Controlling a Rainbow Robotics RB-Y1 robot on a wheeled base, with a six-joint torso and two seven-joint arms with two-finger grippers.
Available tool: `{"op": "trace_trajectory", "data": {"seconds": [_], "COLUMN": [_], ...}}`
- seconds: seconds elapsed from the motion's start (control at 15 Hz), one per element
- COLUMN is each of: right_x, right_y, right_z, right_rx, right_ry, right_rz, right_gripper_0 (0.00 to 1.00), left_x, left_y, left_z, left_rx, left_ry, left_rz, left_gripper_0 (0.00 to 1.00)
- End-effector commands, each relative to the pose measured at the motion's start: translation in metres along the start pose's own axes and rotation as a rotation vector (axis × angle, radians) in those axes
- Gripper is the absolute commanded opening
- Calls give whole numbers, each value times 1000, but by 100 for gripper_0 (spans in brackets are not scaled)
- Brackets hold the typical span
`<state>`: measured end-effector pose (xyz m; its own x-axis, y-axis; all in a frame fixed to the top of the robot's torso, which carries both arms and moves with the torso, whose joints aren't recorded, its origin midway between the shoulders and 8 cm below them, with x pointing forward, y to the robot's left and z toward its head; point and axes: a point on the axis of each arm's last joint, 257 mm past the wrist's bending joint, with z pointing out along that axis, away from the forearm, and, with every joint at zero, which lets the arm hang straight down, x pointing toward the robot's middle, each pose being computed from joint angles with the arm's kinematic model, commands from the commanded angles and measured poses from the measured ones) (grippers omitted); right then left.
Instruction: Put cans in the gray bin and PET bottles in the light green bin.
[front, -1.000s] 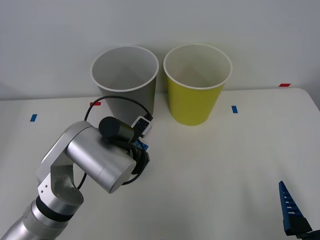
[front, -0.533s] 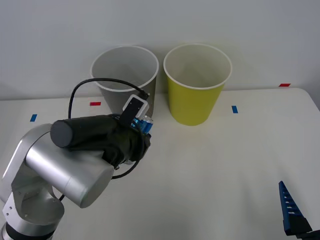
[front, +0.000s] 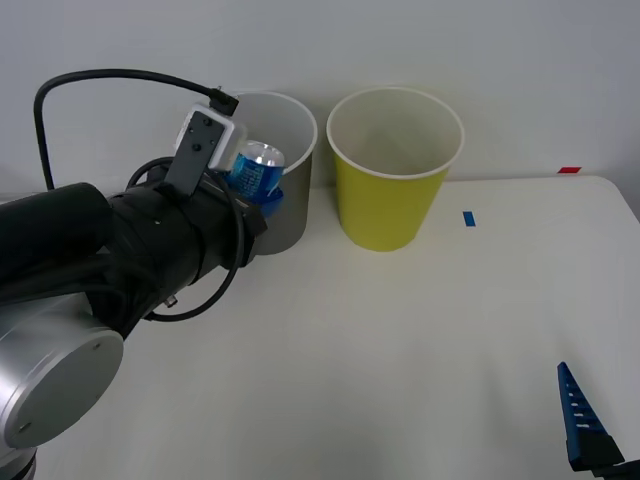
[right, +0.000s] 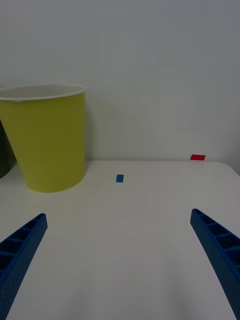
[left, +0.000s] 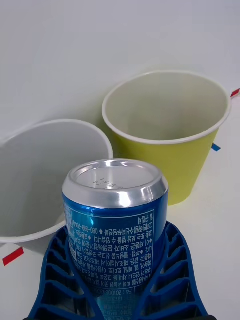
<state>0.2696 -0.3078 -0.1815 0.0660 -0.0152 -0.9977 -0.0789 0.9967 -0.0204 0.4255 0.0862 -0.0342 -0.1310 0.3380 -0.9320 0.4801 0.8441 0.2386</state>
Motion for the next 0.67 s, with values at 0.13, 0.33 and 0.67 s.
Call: {"op": "trace_trajectory", "data": {"seconds": [0.13, 0.33, 0.67], "right_x": [0, 0, 0], "right_y": [0, 0, 0], "right_z": [0, 0, 0], "right_rx": [0, 0, 0], "right_ry": [0, 0, 0], "right_rz": [0, 0, 0], "right_gripper_0": [100, 100, 100], "left_x": [-30, -48, -75], "left_y": [38, 58, 77], "left_z": [-25, -36, -41], "left_rx": [-34, -44, -62], "left_ry": [-87, -125, -174], "left_rz": [-21, 9, 25], "left_gripper_0": [0, 0, 0]}}
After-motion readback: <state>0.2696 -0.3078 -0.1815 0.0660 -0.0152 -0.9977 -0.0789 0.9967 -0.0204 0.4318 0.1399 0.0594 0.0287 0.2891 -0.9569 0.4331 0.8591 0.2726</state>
